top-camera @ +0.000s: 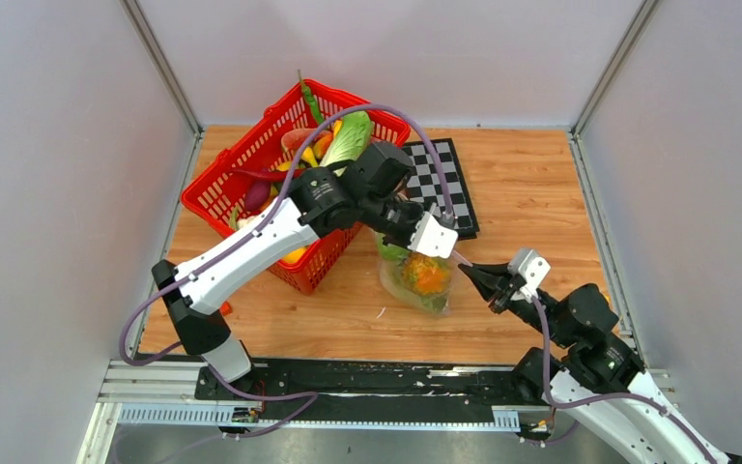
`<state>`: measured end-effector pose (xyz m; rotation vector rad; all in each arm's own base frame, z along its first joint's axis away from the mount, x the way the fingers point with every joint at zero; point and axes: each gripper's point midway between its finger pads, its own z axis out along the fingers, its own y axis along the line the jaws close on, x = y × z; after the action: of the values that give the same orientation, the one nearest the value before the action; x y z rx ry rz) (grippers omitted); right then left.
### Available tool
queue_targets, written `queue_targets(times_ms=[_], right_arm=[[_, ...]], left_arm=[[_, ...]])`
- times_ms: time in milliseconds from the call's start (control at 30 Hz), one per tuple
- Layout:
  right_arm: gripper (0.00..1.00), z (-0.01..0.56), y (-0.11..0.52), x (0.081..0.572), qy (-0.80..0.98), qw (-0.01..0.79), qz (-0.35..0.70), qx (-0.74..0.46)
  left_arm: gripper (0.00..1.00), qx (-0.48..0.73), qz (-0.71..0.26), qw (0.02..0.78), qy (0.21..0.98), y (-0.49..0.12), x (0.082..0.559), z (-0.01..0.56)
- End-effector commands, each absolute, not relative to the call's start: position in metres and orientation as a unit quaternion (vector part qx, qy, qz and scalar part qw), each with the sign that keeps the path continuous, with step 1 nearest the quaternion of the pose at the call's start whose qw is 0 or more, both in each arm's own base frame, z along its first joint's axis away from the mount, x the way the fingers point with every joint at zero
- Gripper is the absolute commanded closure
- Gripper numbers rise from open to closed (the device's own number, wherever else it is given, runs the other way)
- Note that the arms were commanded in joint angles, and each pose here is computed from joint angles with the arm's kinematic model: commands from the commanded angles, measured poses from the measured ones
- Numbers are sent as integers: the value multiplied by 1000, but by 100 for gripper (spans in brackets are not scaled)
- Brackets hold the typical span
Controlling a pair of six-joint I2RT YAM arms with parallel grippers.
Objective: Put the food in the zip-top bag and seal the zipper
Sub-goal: Zip the zipper food storage bag at the center of the board.
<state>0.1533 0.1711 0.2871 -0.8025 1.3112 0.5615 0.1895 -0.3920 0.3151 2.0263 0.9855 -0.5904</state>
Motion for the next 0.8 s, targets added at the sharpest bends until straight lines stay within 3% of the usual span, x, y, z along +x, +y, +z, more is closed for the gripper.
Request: queue_targets(times_ms=[0, 133, 200, 267, 333, 433, 633, 767], right_arm=[[100, 311, 169, 149, 561, 706, 266, -340], [99, 316, 175, 150, 560, 702, 271, -348], [90, 321, 176, 152, 561, 703, 272, -343], [77, 328, 174, 155, 562, 708, 269, -333], [48, 334, 173, 157, 564, 710, 267, -326], [34, 342, 174, 156, 561, 709, 264, -335], [21, 337, 188, 154, 573, 670, 259, -395], [20, 334, 196, 154, 571, 652, 257, -426]], left_arm=[[100, 762, -212, 466, 396, -376, 201, 361], [100, 733, -242, 492, 402, -379, 195, 376], [100, 721, -252, 497, 411, -379, 193, 379], [100, 711, -259, 496, 426, -377, 192, 380], [100, 702, -267, 496, 436, -376, 190, 380], [100, 692, -279, 492, 449, -375, 187, 377], [100, 682, -300, 484, 460, -378, 183, 374], [100, 681, -303, 481, 462, -379, 183, 374]])
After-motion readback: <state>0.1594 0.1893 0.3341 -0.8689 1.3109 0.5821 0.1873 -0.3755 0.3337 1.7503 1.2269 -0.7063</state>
